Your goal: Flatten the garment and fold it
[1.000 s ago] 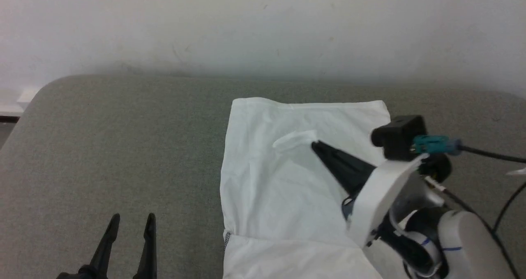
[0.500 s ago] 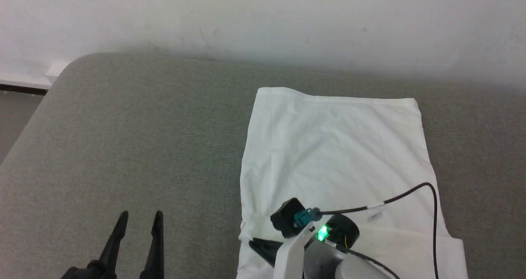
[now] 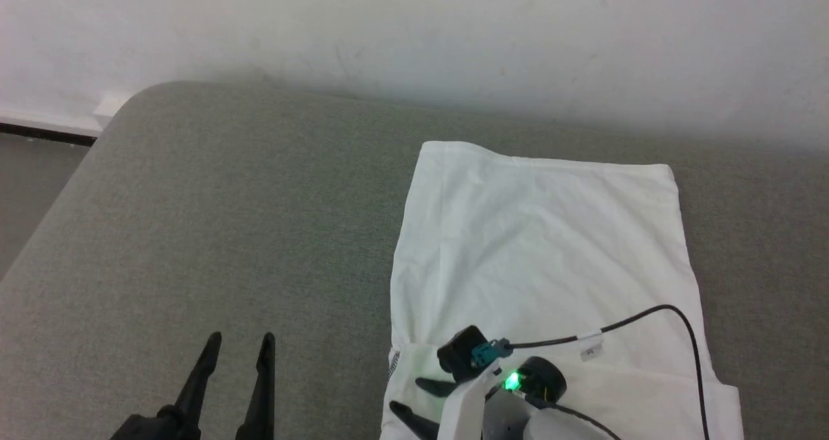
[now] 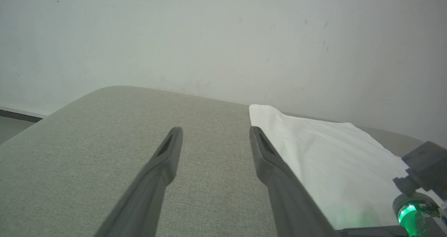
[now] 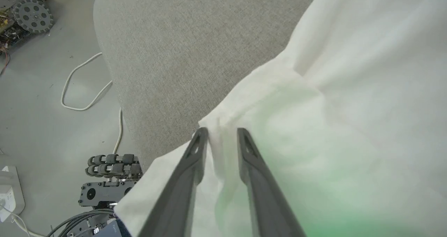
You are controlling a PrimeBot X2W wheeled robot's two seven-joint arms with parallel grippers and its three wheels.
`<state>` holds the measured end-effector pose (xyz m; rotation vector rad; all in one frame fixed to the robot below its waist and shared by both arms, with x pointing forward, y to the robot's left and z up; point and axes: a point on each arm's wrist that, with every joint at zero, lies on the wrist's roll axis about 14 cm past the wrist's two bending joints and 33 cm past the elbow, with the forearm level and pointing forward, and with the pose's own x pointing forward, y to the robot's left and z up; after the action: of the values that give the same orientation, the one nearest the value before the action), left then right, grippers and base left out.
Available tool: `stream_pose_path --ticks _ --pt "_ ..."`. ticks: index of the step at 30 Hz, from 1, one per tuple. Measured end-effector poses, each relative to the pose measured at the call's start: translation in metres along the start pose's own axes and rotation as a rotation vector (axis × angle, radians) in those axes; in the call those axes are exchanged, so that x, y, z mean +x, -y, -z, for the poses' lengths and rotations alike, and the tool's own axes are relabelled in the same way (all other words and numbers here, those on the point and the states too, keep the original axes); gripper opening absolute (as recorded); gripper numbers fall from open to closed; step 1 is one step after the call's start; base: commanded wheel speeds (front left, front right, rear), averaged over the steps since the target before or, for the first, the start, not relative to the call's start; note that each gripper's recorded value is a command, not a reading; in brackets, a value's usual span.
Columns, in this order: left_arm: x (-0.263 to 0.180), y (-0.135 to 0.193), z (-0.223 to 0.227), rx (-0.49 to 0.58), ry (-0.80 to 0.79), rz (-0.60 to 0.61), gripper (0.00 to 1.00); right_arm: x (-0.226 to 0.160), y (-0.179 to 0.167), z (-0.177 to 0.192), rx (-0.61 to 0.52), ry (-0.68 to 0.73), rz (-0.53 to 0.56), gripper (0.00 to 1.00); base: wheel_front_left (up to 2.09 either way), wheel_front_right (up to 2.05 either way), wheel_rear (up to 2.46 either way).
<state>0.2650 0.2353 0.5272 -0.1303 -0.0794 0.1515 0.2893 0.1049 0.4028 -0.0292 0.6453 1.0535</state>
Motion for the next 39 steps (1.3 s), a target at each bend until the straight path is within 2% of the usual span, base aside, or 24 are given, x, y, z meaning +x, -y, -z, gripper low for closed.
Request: stream_pose_path --ticks 4,7,10,14,19,23,26,29,33,39 --pt "0.004 0.006 -0.001 -0.002 0.004 0.024 1.00 -0.005 0.006 -0.033 0.064 0.109 0.005 1.00 0.00 0.00 0.00" --pt "0.008 0.011 -0.002 -0.001 0.010 0.047 1.00 -0.016 0.026 -0.065 0.086 0.220 0.056 1.00 0.00 0.00 0.00" --pt "0.012 0.017 -0.005 0.002 0.018 0.072 1.00 -0.045 0.065 -0.097 0.092 0.357 0.165 1.00 0.00 0.00 0.00" --pt "0.017 0.027 -0.009 0.001 0.031 0.110 1.00 -0.123 0.133 -0.126 0.053 0.587 0.413 1.00 0.00 0.00 0.00" --pt "0.024 0.038 -0.014 -0.003 0.055 0.148 1.00 -0.228 0.178 -0.110 0.026 0.751 0.763 1.00 0.00 0.00 0.00" --pt "0.028 0.047 -0.016 -0.009 0.076 0.179 1.00 -0.293 0.182 -0.083 0.007 0.801 0.989 1.00 0.00 0.00 0.00" --pt "0.030 0.053 -0.017 -0.009 0.090 0.201 1.00 -0.321 0.179 -0.057 -0.008 0.776 1.098 1.00 0.00 0.00 0.00" --pt "0.031 0.056 -0.014 0.010 0.092 0.218 1.00 -0.332 0.176 -0.032 0.019 0.750 1.142 1.00 0.00 0.00 0.00" --pt "0.026 0.056 0.002 0.013 0.046 0.218 1.00 -0.331 0.171 -0.006 0.089 0.741 1.143 1.00 0.00 0.00 0.00" --pt "0.024 0.055 0.009 0.009 0.029 0.202 1.00 -0.317 0.168 0.002 0.119 0.743 1.109 1.00 0.00 0.00 0.00"
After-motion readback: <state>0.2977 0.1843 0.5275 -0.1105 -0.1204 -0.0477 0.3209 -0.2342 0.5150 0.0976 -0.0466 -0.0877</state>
